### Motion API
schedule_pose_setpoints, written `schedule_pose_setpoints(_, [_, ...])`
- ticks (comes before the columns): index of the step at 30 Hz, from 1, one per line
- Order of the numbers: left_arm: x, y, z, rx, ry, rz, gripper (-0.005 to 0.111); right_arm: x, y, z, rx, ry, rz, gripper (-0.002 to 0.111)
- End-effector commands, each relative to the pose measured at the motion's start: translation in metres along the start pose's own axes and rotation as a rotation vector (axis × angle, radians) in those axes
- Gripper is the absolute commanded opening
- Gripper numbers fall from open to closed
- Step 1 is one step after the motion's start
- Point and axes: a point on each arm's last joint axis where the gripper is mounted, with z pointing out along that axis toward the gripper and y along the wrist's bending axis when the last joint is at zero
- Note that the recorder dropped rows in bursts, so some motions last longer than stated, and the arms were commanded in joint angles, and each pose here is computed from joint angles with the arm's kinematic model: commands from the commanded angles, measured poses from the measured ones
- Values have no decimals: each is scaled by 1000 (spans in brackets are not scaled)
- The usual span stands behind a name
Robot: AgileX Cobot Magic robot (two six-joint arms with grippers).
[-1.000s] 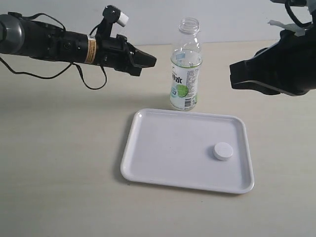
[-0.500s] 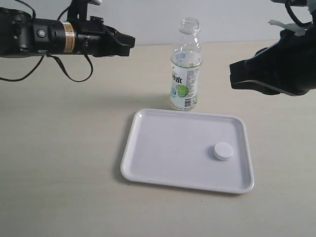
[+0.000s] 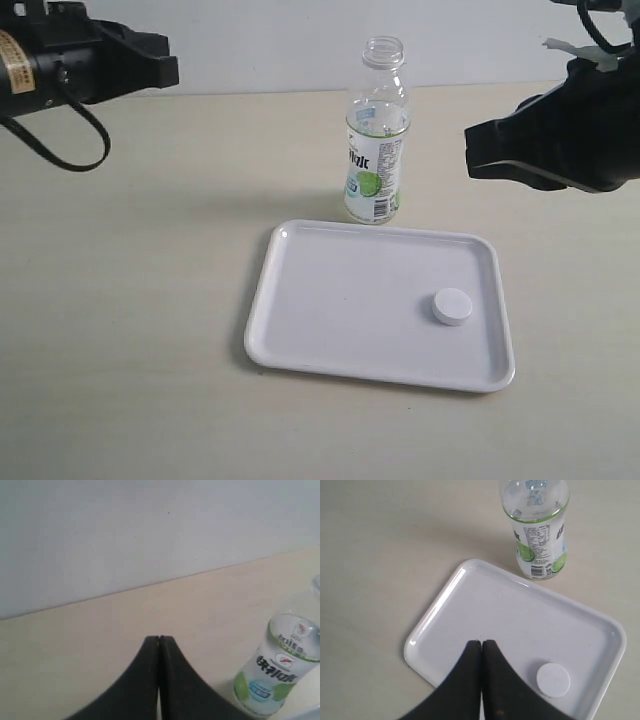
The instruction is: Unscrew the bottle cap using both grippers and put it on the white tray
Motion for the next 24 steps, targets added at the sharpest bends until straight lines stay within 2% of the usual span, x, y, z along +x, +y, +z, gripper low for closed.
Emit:
schedule_pose_setpoints(1, [1, -8, -36, 5, -142, 2, 0, -2, 0, -2, 3, -28, 2, 0])
schedule_pose_setpoints(8, [17, 0, -96, -205, -264, -1, 0, -2, 0, -2, 3, -28, 2, 0])
schedule_pose_setpoints(12, [23, 0, -125, -277, -311, 6, 0, -2, 0, -2, 3, -28, 2, 0])
schedule_pose_setpoints(17, [32, -3, -155, -304, -368, -6, 0, -2, 0, -2, 3, -28, 2, 0])
schedule_pose_setpoints(24, [46, -7, -174, -298, -381, -9, 0, -2, 0, -2, 3, -28, 2, 0])
